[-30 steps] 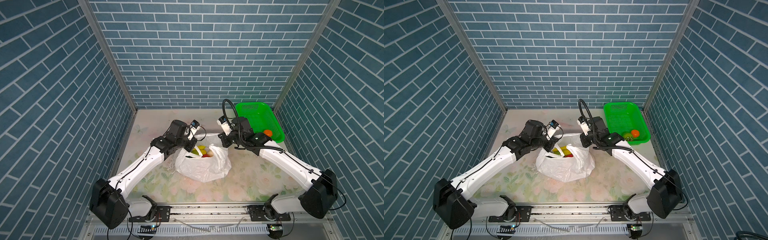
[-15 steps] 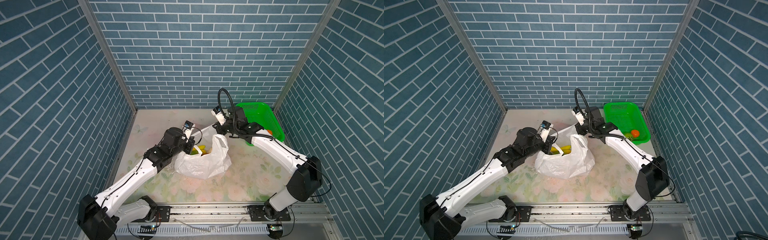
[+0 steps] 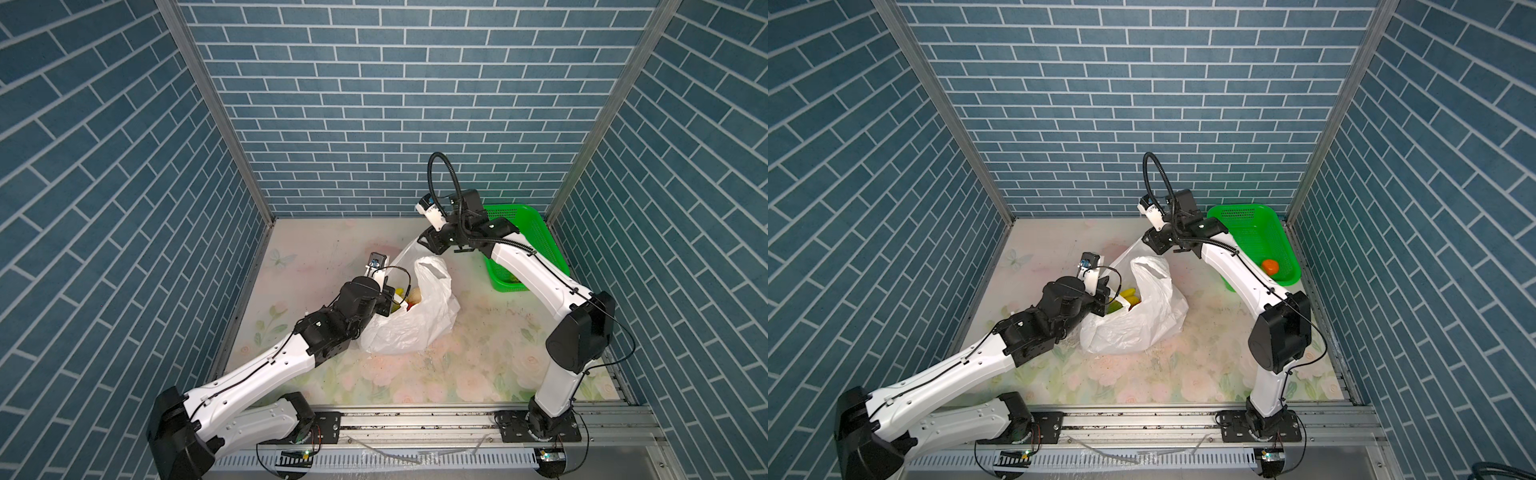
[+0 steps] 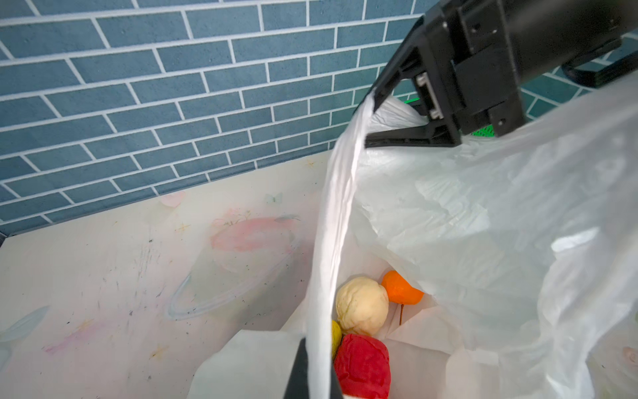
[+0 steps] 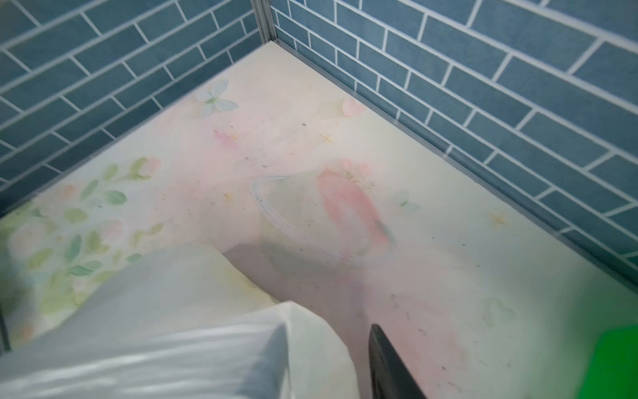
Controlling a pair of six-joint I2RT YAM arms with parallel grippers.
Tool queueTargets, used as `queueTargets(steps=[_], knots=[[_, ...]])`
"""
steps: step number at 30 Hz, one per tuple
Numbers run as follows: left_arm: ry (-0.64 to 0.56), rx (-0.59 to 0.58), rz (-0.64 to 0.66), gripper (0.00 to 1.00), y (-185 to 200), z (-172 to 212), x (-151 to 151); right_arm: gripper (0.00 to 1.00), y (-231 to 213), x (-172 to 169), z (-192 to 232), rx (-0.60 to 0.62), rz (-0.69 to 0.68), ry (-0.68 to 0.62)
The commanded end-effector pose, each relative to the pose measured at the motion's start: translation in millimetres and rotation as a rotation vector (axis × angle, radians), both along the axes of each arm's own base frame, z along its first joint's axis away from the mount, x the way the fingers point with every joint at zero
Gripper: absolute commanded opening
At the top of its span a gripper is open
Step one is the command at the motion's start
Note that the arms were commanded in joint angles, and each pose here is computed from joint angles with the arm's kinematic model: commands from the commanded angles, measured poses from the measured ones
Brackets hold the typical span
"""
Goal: Untie the knot of the plastic bag and take out the fruit
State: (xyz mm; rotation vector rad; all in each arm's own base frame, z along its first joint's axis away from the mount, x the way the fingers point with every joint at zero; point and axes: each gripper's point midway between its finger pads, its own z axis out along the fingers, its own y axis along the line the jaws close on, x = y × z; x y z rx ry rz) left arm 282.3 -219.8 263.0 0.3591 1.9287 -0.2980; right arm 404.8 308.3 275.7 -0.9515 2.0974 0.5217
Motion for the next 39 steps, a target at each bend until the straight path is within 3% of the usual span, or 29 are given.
queueTargets(steps=[1,9,15,19,24,28,32,39], knots=[[0.008,-0.003,0.047,0.00,10,9,-5,0.54,-27,-20,25,-0.022,-0.022,0.060],[0.035,0.014,0.053,0.00,11,7,-12,0.73,-31,-94,72,0.134,0.010,0.147],[0.031,-0.016,0.063,0.00,8,8,-17,0.77,-1,-134,83,0.189,0.076,0.227],[0.011,-0.029,0.082,0.00,9,12,-17,0.76,30,-148,60,0.240,0.094,0.324],[-0.011,-0.019,0.125,0.00,17,10,-16,0.72,42,-133,7,0.284,-0.026,0.415],[-0.029,-0.008,0.152,0.00,23,12,-14,0.70,31,-123,-52,0.185,-0.138,0.422],[-0.033,-0.001,0.163,0.00,23,12,-12,0.69,4,-107,-105,0.033,-0.296,0.292],[-0.031,-0.008,0.158,0.00,19,8,-11,0.76,-58,-72,-139,-0.242,-0.513,0.079]])
